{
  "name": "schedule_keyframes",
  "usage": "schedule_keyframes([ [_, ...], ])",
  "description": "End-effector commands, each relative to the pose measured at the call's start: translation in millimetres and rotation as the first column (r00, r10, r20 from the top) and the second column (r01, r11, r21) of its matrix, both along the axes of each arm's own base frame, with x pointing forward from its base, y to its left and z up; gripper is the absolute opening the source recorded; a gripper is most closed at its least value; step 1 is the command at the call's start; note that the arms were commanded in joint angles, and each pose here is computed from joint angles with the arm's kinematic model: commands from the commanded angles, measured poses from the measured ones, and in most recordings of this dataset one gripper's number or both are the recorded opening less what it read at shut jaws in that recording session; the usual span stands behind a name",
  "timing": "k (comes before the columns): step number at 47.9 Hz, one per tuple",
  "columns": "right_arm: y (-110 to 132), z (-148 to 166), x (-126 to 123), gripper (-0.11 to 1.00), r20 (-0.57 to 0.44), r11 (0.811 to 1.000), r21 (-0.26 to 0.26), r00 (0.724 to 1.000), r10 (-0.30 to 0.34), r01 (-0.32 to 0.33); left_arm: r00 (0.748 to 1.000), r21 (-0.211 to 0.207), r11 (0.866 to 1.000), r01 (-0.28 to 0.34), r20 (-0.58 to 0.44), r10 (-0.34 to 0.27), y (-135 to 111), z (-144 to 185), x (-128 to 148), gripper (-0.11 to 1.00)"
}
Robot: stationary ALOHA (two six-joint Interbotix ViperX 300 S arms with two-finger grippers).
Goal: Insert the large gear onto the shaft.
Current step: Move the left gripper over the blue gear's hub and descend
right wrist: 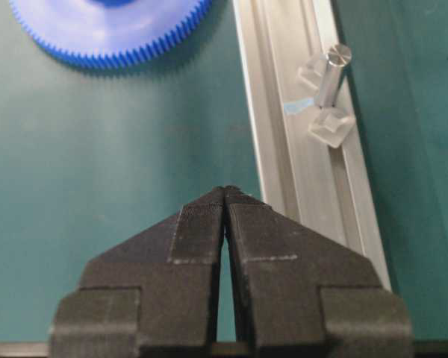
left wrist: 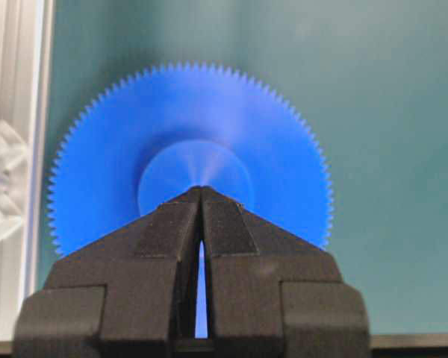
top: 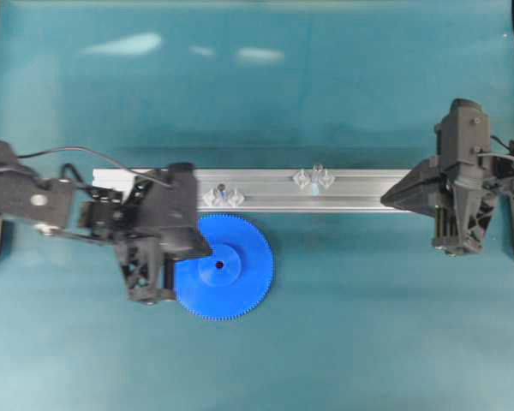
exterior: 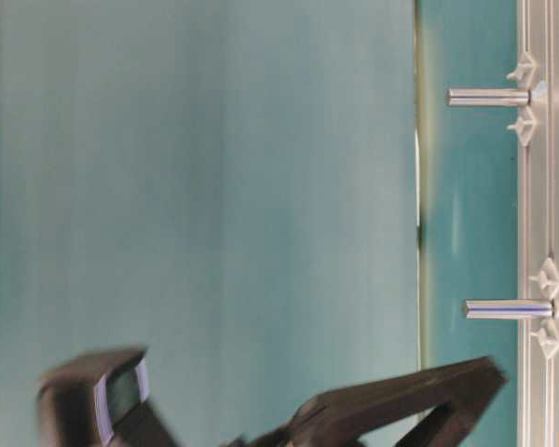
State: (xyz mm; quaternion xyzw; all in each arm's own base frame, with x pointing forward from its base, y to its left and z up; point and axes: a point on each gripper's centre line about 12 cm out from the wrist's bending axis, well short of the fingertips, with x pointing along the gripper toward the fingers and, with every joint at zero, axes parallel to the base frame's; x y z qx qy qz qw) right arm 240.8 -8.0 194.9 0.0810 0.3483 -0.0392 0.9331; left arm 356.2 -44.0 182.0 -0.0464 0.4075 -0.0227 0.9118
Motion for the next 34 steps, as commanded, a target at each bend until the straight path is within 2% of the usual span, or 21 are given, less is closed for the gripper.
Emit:
schedule_keyframes([
  [1, -1, 7, 7, 0.08, 0.017, 1.0, 0.003, 1.0, -0.007, 0.006, 1.0, 0.008, 1.0, 0.009, -0.016, -0.009, -3, 8, 11, -0.01],
  [14, -2, -1, 11, 0.08, -0.017, 1.0, 0.003, 1.0, -0.007, 0.007, 0.985, 0.055, 0.997, 0.05, -0.168, -0.041, -4, -6, 26, -0.01],
  [23, -2, -3, 11, 0.08, -0.025, 1.0, 0.003, 1.0, -0.007, 0.007, 0.977, 0.076, 0.994, 0.084, -0.203, -0.067, -6, -13, 37, -0.01],
  [34, -1, -3, 12, 0.08, -0.021, 1.0, 0.003, 1.0, -0.006, 0.006, 0.972, 0.082, 0.992, 0.093, -0.224, -0.072, -7, -15, 43, -0.01],
])
